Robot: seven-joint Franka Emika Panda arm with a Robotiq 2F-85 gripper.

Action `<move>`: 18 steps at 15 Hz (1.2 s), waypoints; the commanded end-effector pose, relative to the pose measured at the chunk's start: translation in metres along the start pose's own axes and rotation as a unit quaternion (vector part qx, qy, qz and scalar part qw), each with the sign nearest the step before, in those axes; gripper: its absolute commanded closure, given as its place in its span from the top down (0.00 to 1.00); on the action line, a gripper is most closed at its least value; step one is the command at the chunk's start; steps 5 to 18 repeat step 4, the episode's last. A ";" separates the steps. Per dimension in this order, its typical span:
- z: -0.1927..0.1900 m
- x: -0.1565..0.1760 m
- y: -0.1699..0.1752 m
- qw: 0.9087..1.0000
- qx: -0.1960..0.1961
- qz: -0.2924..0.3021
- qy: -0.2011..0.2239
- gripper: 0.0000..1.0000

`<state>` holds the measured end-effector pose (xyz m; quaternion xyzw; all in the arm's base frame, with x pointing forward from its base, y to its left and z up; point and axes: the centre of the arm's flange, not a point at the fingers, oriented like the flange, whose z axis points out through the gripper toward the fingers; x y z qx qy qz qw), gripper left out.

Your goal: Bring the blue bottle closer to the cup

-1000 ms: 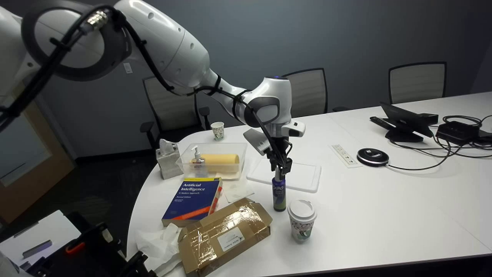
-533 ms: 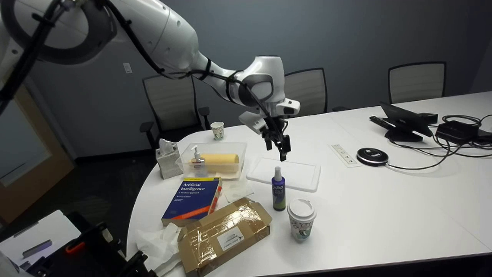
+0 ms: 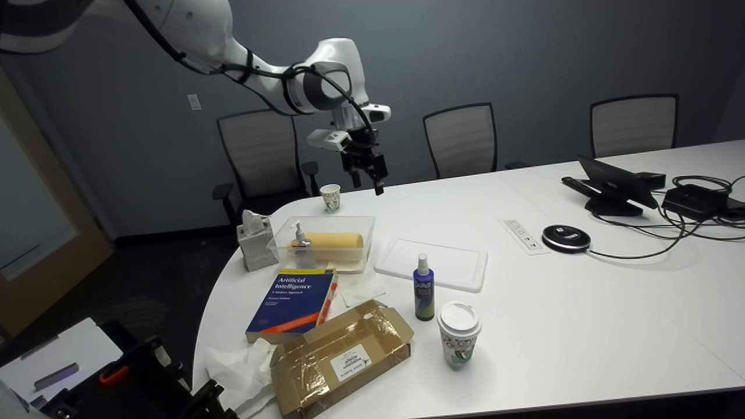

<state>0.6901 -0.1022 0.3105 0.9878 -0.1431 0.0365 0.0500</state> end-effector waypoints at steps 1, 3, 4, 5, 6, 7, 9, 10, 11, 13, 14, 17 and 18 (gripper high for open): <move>-0.015 -0.034 -0.019 1.000 0.014 -0.026 -0.005 1.00; -0.017 -0.039 -0.026 0.999 0.017 -0.034 -0.007 1.00; -0.018 -0.041 -0.029 0.999 0.020 -0.038 -0.009 1.00; -0.018 -0.041 -0.029 0.999 0.020 -0.038 -0.009 1.00; -0.018 -0.041 -0.029 0.999 0.020 -0.038 -0.009 1.00; -0.018 -0.041 -0.029 0.999 0.020 -0.038 -0.009 1.00; -0.018 -0.041 -0.029 0.999 0.020 -0.038 -0.009 1.00; -0.018 -0.041 -0.029 0.999 0.020 -0.038 -0.009 1.00; -0.018 -0.041 -0.029 0.999 0.020 -0.038 -0.009 1.00; -0.018 -0.041 -0.029 0.999 0.020 -0.038 -0.009 1.00; -0.018 -0.041 -0.029 0.999 0.020 -0.038 -0.009 1.00; -0.018 -0.041 -0.029 0.999 0.020 -0.038 -0.009 1.00; -0.018 -0.041 -0.029 0.999 0.020 -0.038 -0.009 1.00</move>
